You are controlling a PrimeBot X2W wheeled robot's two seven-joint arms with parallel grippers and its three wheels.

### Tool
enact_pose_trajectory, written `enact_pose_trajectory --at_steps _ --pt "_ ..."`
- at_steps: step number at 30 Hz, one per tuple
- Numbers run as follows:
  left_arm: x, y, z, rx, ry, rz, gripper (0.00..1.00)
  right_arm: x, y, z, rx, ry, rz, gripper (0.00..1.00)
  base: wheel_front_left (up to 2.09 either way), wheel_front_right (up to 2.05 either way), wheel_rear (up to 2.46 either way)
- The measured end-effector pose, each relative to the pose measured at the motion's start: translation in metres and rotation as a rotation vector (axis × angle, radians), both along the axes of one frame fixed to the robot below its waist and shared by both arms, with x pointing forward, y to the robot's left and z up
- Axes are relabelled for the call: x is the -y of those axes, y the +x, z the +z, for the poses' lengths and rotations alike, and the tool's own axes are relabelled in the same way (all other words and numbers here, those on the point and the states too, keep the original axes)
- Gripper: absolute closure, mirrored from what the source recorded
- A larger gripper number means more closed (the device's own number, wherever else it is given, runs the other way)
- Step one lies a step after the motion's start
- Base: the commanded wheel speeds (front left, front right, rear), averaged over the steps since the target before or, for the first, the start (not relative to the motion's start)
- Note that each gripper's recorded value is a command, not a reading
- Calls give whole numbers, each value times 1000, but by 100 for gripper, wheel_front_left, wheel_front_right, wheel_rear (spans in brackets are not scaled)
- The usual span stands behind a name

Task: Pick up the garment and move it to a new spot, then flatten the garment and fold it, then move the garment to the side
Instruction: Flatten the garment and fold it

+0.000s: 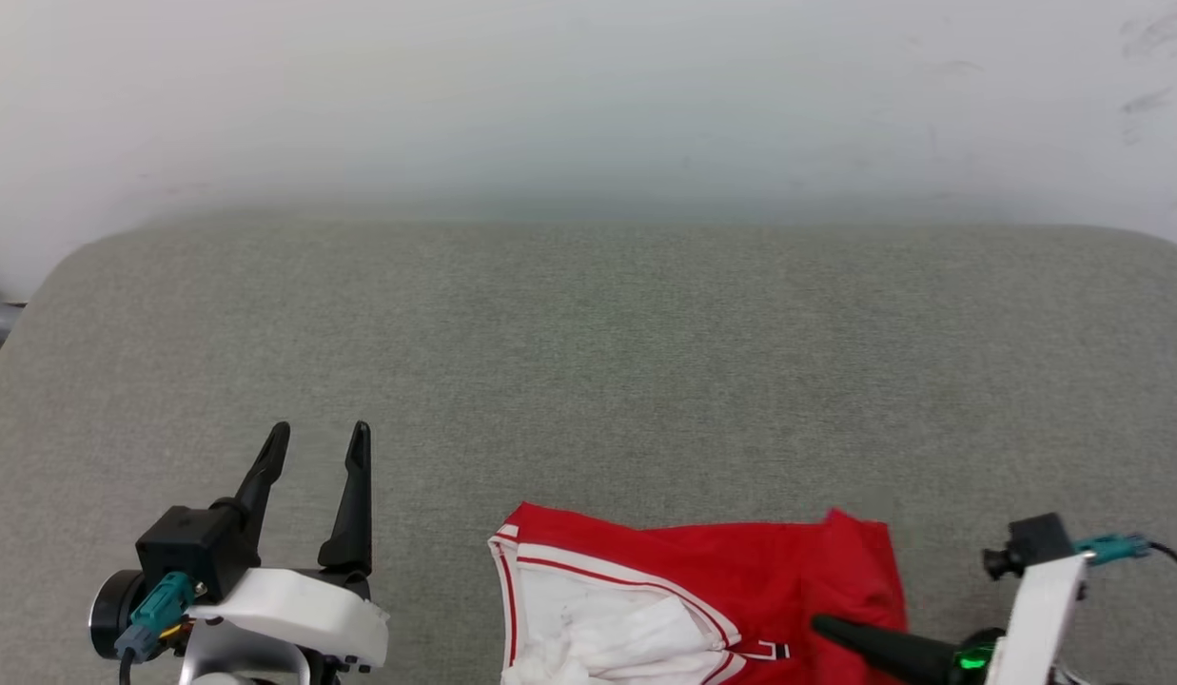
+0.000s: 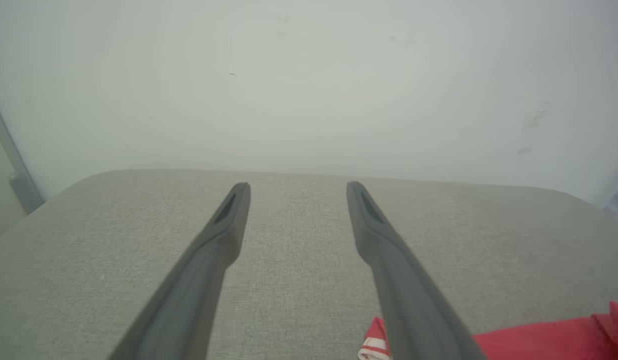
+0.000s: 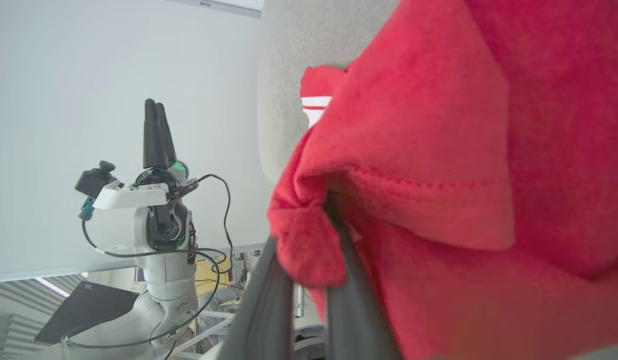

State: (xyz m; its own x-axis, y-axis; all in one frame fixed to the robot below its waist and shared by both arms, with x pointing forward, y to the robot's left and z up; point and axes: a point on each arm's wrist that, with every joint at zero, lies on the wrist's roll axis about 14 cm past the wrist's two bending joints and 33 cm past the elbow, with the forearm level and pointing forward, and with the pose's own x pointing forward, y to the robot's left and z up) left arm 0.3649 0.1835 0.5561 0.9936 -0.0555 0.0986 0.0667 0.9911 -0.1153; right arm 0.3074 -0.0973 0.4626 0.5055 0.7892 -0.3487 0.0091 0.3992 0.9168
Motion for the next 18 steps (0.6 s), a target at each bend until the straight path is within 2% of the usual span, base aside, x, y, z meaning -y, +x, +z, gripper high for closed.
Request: enact_pose_trajectory --at_steps 8,13,18 --pt "-10 2 0 1 0 28 0 -79 0 10 -5 181 137 100 0 0 0" --pt "-14 6 -6 -12 -2 43 0 -116 4 7 -21 208 198 100 0 0 0" --pt "-16 12 -17 -36 -9 55 0 -134 15 -5 -43 201 207 100 0 0 0"
